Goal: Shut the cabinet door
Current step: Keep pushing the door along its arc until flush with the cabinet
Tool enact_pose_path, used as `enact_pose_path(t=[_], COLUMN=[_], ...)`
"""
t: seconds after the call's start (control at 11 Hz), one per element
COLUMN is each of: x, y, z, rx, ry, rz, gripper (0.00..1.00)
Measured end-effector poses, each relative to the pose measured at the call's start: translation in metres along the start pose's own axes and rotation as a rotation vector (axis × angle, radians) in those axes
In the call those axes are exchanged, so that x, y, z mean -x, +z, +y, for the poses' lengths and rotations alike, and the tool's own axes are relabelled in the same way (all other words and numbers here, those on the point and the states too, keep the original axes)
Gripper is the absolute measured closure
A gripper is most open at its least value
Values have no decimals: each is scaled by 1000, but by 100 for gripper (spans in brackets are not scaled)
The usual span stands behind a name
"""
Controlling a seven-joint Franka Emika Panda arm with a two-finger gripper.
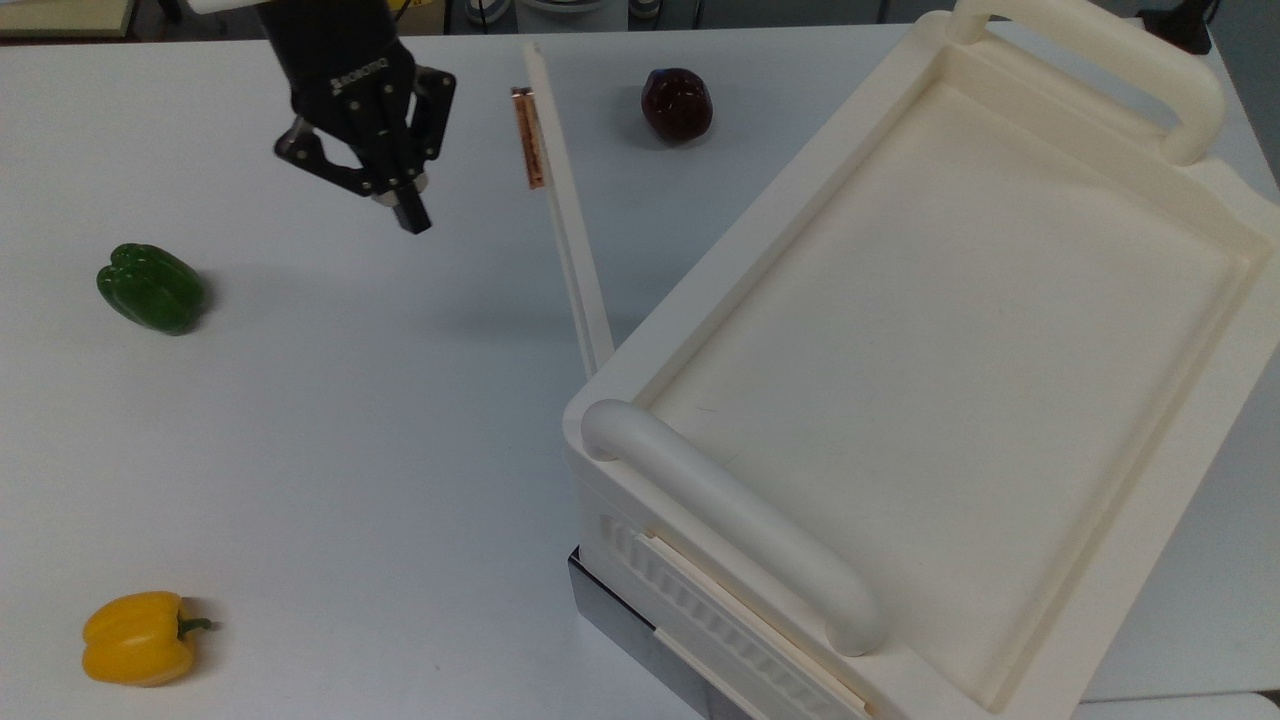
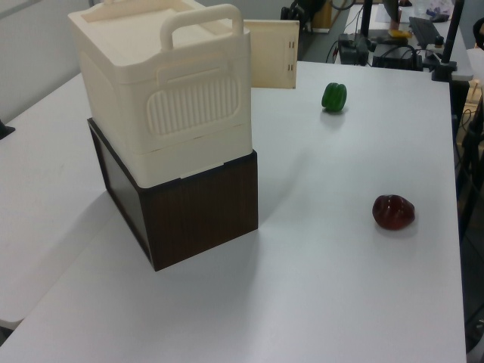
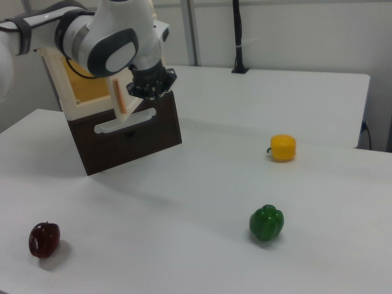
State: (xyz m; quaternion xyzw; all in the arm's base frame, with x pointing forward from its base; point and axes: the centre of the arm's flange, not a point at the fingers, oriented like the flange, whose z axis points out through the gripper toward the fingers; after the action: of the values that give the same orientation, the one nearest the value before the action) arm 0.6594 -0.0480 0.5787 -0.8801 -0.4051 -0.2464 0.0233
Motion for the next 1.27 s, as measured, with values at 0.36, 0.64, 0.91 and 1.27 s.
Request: enact_pose_path(t=[0.36,0.64,0.91,1.27], x=[-47,-86,-108,-138], y=[21,32,36,38], z=[-51,-93,-119,-145], rx=[-99,-139,-158,-160], ry=[-17,-9,7,45], rz=[-4,3,7,30], gripper=[99,99,99,99])
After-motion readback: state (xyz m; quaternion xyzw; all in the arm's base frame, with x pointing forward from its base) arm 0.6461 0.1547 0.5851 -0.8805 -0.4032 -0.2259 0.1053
